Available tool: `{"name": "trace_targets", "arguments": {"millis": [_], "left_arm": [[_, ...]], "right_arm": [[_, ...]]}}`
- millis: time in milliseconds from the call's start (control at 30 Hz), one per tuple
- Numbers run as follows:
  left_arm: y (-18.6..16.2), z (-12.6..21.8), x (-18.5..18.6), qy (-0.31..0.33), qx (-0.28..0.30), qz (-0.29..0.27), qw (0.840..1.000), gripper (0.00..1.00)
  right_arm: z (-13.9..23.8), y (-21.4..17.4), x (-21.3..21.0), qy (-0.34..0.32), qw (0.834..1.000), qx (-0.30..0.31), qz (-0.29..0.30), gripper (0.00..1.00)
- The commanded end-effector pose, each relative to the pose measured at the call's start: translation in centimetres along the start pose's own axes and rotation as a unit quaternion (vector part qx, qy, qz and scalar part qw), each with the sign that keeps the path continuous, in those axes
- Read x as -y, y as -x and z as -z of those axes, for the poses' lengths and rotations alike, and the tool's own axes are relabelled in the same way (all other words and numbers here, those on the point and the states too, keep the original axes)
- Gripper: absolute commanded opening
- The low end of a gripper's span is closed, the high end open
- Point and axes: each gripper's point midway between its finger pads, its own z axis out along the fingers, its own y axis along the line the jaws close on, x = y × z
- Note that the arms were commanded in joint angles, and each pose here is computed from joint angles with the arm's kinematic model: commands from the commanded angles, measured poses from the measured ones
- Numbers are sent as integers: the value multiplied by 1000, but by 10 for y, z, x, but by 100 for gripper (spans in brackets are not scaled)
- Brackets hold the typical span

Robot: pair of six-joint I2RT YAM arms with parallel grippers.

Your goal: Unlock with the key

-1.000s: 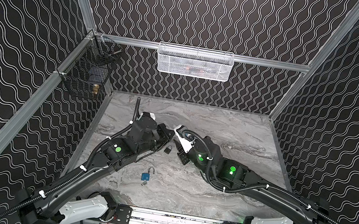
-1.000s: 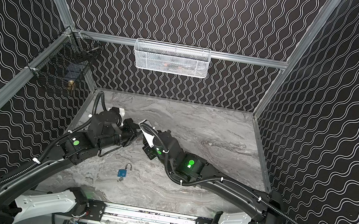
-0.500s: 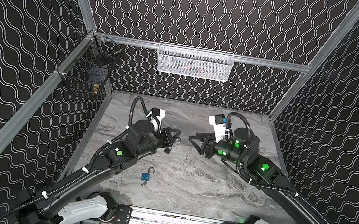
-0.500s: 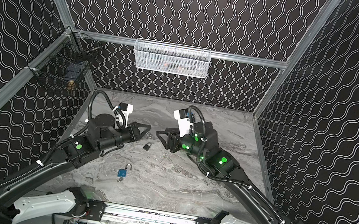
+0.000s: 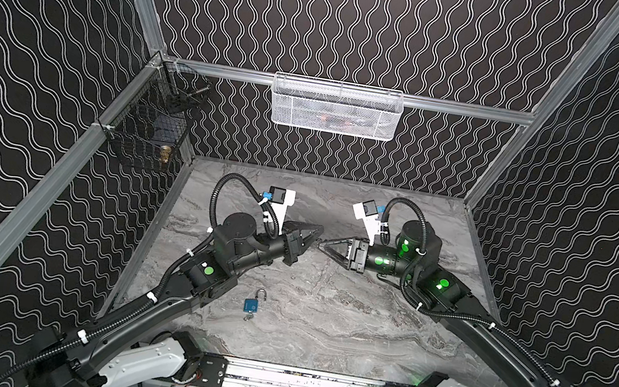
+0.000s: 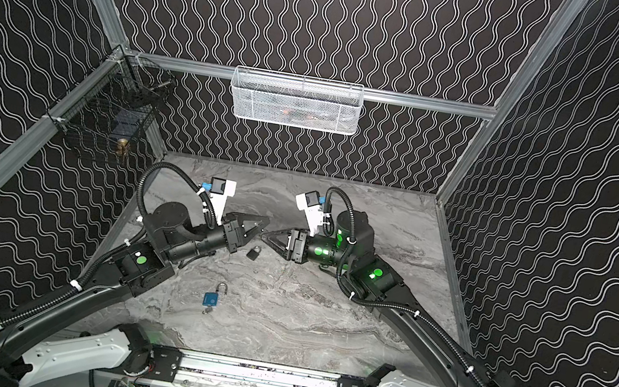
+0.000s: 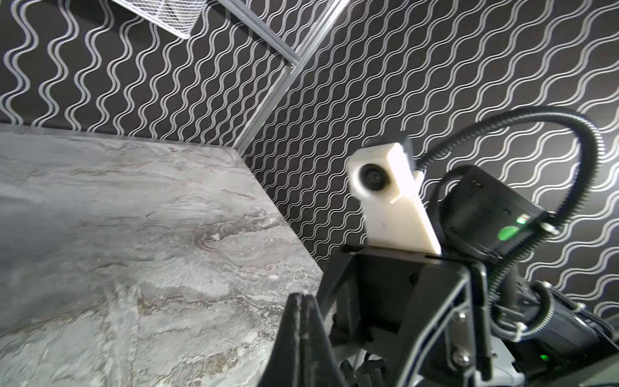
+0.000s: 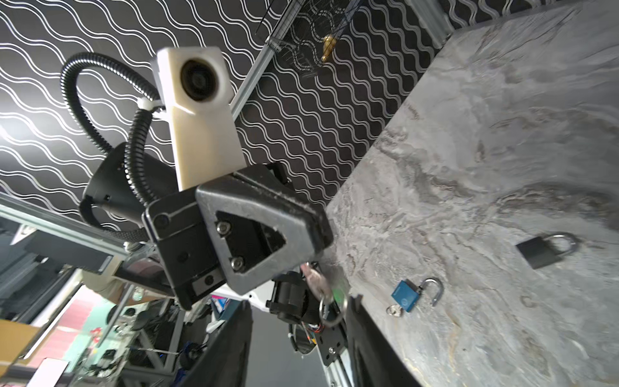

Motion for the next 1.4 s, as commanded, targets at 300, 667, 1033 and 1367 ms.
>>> {"name": "trace_targets", "arguments": {"millis": [300,667,1033,1367], "left_arm": [[11,-3,25,-58,12,-29,998,0],[12,-6,28,-70,13,-23,997,0],[14,-5,38,-86,5,-26,996,0],[26,1,46,-80,7,0,997,72]], "right_arm": [[1,10,-13,43,999,9,29,34],[5,10,-15,59,998,10,30,14],[10,10,-10,65,998,19,17,0],[22,9,3,22,999,41,3,0]]}}
